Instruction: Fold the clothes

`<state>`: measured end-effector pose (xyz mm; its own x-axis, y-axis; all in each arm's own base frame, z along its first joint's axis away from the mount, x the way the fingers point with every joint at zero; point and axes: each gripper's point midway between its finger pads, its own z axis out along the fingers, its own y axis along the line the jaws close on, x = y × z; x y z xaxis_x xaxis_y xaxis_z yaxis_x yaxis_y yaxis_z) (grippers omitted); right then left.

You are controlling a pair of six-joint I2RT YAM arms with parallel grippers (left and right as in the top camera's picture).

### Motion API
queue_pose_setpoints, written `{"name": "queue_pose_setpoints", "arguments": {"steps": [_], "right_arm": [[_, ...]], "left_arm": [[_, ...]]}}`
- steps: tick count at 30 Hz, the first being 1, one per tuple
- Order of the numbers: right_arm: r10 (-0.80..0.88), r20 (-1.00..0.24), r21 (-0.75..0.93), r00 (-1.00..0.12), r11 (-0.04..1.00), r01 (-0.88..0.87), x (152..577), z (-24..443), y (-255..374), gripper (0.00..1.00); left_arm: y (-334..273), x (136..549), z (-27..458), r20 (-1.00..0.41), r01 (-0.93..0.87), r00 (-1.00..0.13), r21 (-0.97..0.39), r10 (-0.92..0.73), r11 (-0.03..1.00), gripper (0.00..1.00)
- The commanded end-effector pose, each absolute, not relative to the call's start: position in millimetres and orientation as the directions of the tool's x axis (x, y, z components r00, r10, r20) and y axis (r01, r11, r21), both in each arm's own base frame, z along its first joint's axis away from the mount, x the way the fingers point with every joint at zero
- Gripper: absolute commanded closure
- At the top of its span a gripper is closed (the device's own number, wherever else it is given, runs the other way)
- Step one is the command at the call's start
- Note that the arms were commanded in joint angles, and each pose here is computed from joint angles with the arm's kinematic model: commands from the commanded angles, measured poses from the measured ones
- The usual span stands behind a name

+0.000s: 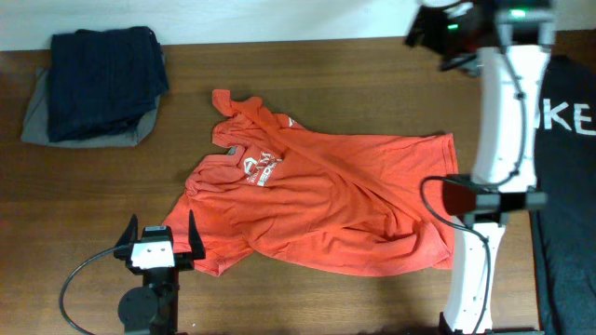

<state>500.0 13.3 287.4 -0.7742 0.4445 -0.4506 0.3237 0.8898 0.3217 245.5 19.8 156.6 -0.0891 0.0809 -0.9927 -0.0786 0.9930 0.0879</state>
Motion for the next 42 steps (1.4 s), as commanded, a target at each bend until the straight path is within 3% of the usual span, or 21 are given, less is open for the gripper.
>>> {"name": "queue_pose_setpoints", "arguments": {"steps": [1, 8, 13, 19, 29, 35, 42], "right_arm": [[0.395, -0.538, 0.339, -0.744, 0.910, 0.238, 480.6, 334.1, 15.0, 0.01], [0.329, -0.646, 0.262, -0.689, 0.943, 0.205, 419.5, 399.7, 2.2, 0.01], [0.333, -0.626, 0.106, -0.705, 0.932, 0.346, 363.4, 397.5, -32.6, 0.01], [0.355, -0.451, 0.034, -0.819, 0.924, 0.382, 348.9, 336.3, -39.5, 0.01], [0.434, -0.228, -0.018, -0.871, 0.893, 0.450, 393.7, 198.4, -73.2, 0.01], [0.256, -0.141, 0.149, -0.956, 0.960, 0.235, 427.9, 136.2, -71.4, 0.01], [0.258, 0.016, 0.257, -0.966, 0.933, 0.254, 434.7, 67.6, -55.6, 0.01]], "left_arm": [[21.8, 245.0, 156.3, -0.992, -0.087, -0.088, 0.101, 0.093, 0.991, 0.01], [21.8, 245.0, 156.2, -0.992, -0.087, -0.089, 0.101, 0.093, 0.991, 0.01], [21.8, 245.0, 156.3, -0.992, -0.087, -0.088, 0.101, 0.093, 0.991, 0.01], [21.8, 245.0, 156.2, -0.992, -0.087, -0.089, 0.101, 0.093, 0.991, 0.01], [21.8, 245.0, 156.3, -0.992, -0.087, -0.088, 0.101, 0.093, 0.991, 0.01], [21.8, 245.0, 156.3, -0.992, -0.087, -0.088, 0.101, 0.093, 0.991, 0.01], [21.8, 245.0, 156.3, -0.992, -0.087, -0.088, 0.101, 0.093, 0.991, 0.01]]}}
